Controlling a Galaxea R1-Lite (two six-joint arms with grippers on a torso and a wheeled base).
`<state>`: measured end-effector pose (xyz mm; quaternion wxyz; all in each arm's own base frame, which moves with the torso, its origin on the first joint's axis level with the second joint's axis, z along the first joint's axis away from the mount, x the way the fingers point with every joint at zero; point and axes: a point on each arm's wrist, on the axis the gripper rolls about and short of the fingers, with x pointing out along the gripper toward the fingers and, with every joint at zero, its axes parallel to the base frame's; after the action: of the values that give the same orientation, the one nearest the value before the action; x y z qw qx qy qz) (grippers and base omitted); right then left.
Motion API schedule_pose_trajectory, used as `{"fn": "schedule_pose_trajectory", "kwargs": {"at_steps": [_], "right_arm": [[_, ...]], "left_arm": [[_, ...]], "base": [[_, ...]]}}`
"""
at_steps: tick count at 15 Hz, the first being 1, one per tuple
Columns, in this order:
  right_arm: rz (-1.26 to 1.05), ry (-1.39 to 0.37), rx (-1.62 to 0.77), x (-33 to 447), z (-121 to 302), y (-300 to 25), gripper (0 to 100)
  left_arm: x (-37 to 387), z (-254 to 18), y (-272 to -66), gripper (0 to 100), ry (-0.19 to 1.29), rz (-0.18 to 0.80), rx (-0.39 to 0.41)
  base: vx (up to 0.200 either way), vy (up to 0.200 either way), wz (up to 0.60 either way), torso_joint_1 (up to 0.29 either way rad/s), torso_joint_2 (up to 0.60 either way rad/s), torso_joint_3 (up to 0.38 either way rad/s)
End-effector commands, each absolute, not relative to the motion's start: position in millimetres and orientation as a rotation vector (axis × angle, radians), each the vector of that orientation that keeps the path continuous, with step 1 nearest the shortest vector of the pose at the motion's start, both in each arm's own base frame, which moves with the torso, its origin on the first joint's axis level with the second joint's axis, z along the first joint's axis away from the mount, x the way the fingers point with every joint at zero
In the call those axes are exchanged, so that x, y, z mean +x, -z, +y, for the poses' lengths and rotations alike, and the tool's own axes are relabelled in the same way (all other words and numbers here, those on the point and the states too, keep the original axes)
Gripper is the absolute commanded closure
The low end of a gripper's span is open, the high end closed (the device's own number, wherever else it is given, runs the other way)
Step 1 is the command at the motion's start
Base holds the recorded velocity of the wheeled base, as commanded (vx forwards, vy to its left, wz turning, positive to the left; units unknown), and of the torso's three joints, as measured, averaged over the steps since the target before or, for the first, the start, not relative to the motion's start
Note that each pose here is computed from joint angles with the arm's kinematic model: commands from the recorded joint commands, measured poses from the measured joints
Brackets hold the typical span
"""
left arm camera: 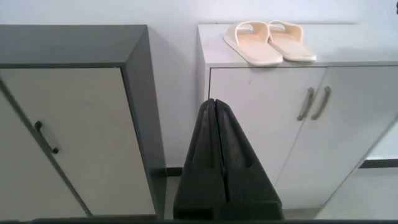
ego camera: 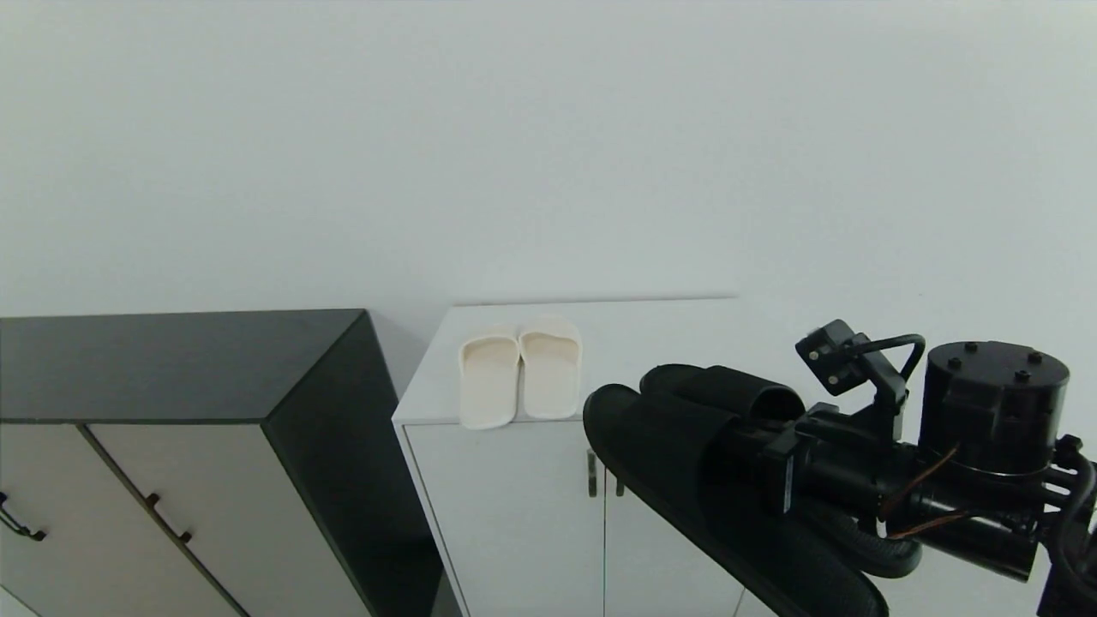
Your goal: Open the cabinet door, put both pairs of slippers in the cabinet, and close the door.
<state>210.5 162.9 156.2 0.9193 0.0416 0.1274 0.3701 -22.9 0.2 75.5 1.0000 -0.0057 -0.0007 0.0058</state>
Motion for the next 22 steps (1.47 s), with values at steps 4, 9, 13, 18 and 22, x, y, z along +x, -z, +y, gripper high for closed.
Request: {"fn": "schedule_pose_trajectory", "kwargs": {"at_steps": [4,9,13,18,22], "right_arm": [[0.275,-0.782,0.087,207,162,-154,100],[0.289,-0.852,0.090,199,158,-152,100],[0.288,-0.857,0.090,198,158,-153,100],[0.291,-0.856,0.090,198,158,-152,100],[0.236,-0.859,0.104,203,160,-147,100]], "left_arm": [[-23,0,-75,100,-0.012,0.000,-0.012],[-23,0,-75,100,-0.012,0.000,-0.011],[-23,0,-75,100,-0.012,0.000,-0.011],[-23,0,-75,100,-0.012,0.000,-0.011],[-23,0,-75,100,-0.012,0.000,-0.012]], "base": [[-0.150,0.000,0.00,-0.001,0.00,0.001],[0.000,0.000,0.00,0.000,0.00,0.000],[0.000,-0.150,0.00,0.002,0.00,0.005],[0.000,-0.200,0.00,0.004,0.00,0.004],[0.000,-0.050,0.00,-0.001,0.00,-0.001]]}}
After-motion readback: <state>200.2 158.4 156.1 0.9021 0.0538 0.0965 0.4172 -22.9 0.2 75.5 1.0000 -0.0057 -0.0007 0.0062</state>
